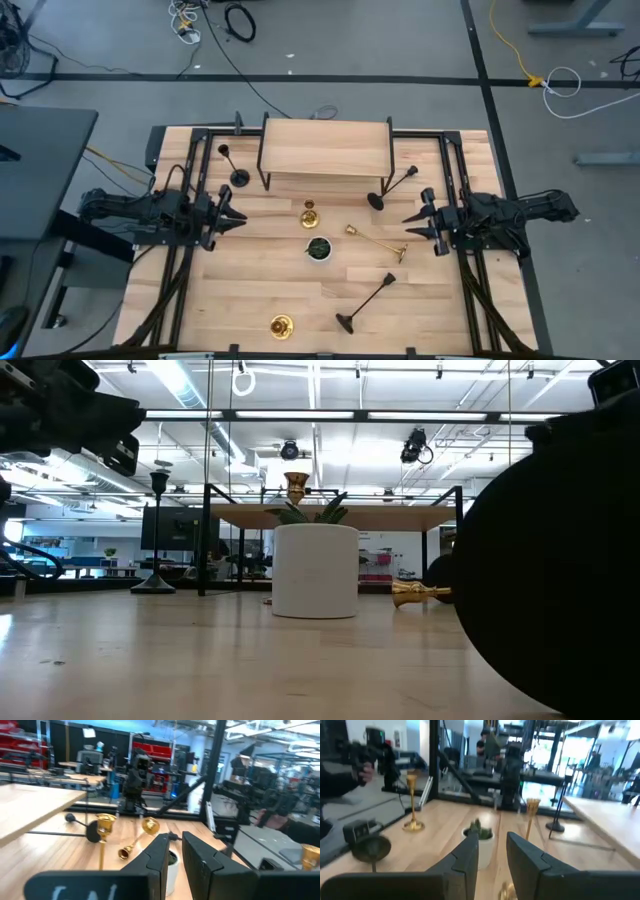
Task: Pick & Place candle stick holders
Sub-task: Put the top left gold candle holder on the shelf
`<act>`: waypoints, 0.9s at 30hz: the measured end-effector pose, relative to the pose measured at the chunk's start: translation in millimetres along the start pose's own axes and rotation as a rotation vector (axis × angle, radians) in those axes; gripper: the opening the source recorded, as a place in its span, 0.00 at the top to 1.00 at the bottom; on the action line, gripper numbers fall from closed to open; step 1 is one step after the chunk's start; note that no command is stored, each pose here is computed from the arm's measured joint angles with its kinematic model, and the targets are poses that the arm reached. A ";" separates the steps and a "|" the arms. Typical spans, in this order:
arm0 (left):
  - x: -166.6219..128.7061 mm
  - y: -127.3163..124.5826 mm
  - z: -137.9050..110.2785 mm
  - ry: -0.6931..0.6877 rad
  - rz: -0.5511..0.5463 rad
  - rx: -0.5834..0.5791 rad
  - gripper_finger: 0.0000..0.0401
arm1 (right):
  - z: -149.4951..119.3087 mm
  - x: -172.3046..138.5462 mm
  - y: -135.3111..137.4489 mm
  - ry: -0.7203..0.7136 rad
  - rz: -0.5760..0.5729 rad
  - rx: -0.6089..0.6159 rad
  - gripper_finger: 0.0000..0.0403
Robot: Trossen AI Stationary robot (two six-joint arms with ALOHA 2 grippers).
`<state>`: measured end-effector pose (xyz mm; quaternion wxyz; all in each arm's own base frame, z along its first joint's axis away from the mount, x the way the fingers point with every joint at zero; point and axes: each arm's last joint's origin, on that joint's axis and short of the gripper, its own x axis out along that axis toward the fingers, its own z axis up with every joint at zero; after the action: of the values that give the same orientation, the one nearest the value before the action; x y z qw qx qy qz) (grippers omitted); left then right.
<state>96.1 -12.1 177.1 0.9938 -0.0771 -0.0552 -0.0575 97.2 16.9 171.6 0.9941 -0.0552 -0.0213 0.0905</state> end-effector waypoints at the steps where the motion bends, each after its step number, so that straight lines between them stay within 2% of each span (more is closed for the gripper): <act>1: 0.0 0.1 -0.2 0.002 0.001 0.000 0.86 | 1.7 0.0 -0.2 -0.019 -0.002 0.000 0.74; 17: 0.0 0.5 0.8 -0.012 0.020 -0.028 0.86 | 32.1 -5.6 -3.8 -0.338 -0.042 0.017 0.74; 23: -0.2 2.2 4.3 -0.057 0.087 -0.078 0.86 | 33.9 -6.3 -4.3 -0.358 -0.046 0.067 0.74; 27: 0.3 3.3 4.9 -0.068 0.129 -0.076 0.86 | 27.4 -4.8 -8.8 -0.280 -0.219 0.095 0.74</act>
<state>96.3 -8.0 181.4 0.9894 -0.1202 -0.0815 0.0074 92.7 10.3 199.6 0.9869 0.0076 -0.1610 -0.0106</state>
